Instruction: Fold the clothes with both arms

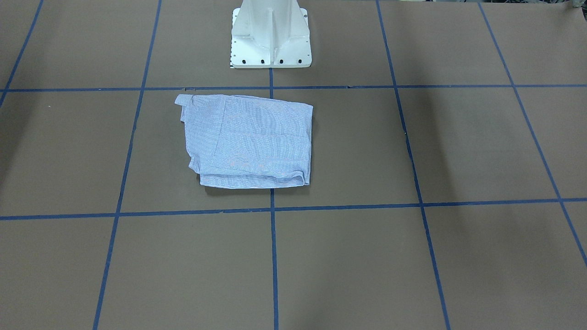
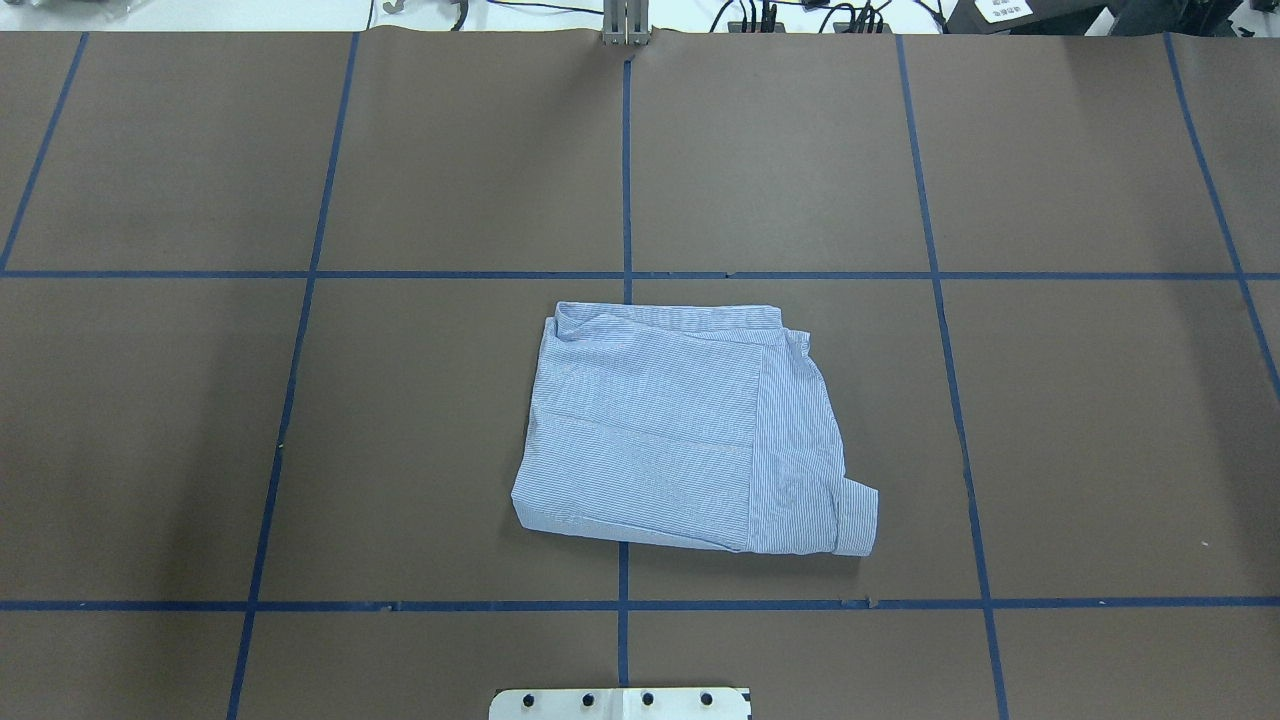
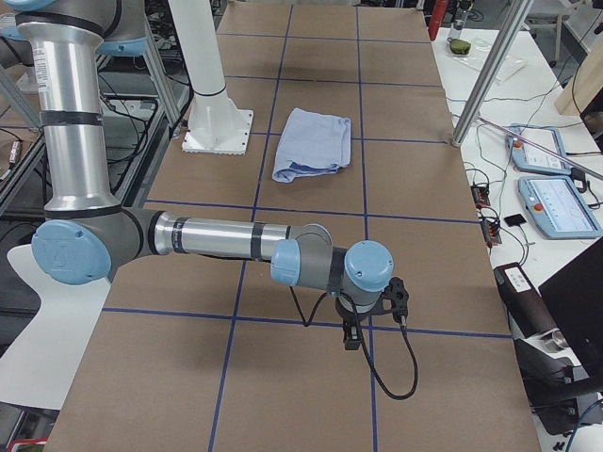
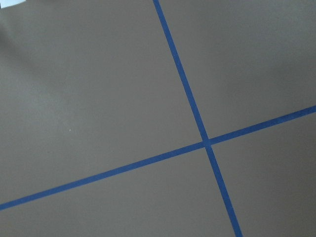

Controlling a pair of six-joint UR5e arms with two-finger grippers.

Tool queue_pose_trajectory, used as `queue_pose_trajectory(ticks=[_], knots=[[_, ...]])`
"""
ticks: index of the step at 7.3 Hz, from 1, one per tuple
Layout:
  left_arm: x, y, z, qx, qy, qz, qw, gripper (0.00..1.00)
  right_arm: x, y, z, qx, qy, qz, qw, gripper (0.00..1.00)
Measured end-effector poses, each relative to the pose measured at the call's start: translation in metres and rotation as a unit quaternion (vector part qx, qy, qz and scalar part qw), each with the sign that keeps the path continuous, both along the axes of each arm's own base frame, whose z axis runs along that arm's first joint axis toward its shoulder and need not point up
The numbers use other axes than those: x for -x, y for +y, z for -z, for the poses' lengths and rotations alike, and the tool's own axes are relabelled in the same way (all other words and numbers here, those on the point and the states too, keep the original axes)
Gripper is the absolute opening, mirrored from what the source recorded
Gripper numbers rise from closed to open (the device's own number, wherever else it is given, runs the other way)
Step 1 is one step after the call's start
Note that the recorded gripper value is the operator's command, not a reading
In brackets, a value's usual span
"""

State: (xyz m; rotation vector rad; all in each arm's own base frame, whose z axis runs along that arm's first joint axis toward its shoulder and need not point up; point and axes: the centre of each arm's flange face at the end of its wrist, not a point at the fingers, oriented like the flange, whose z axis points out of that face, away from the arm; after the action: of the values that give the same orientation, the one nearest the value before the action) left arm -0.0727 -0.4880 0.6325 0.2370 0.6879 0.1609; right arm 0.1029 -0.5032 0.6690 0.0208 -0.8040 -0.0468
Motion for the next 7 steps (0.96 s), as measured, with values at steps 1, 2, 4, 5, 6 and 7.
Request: queue_pose_trajectory(ticks=[1,2,4,5,6,7], knots=[[-0.001,0.002,0.007,0.021,0.001,-0.001,0.9998,1.0,0.0,0.0,0.001,0.001,0.0,-0.001,1.0,1.0],[-0.001,0.003,0.011,0.034,0.003,-0.001,0.9994,1.0,0.0,0.001,0.001,0.002,0.0,-0.002,1.0,1.0],[-0.002,0.003,0.013,0.042,0.004,-0.002,0.9991,1.0,0.001,0.002,0.002,0.004,-0.005,-0.003,1.0,1.0],[-0.002,0.002,0.011,0.045,0.004,-0.002,0.999,1.0,0.001,0.005,0.003,0.004,-0.007,-0.003,1.0,1.0],[-0.002,0.002,0.006,0.048,0.004,-0.002,0.9988,1.0,0.002,0.01,0.004,0.003,-0.008,-0.003,1.0,1.0],[-0.002,0.004,0.001,0.052,0.004,-0.003,0.9986,1.0,0.003,0.018,0.005,0.002,-0.009,-0.003,1.0,1.0]])
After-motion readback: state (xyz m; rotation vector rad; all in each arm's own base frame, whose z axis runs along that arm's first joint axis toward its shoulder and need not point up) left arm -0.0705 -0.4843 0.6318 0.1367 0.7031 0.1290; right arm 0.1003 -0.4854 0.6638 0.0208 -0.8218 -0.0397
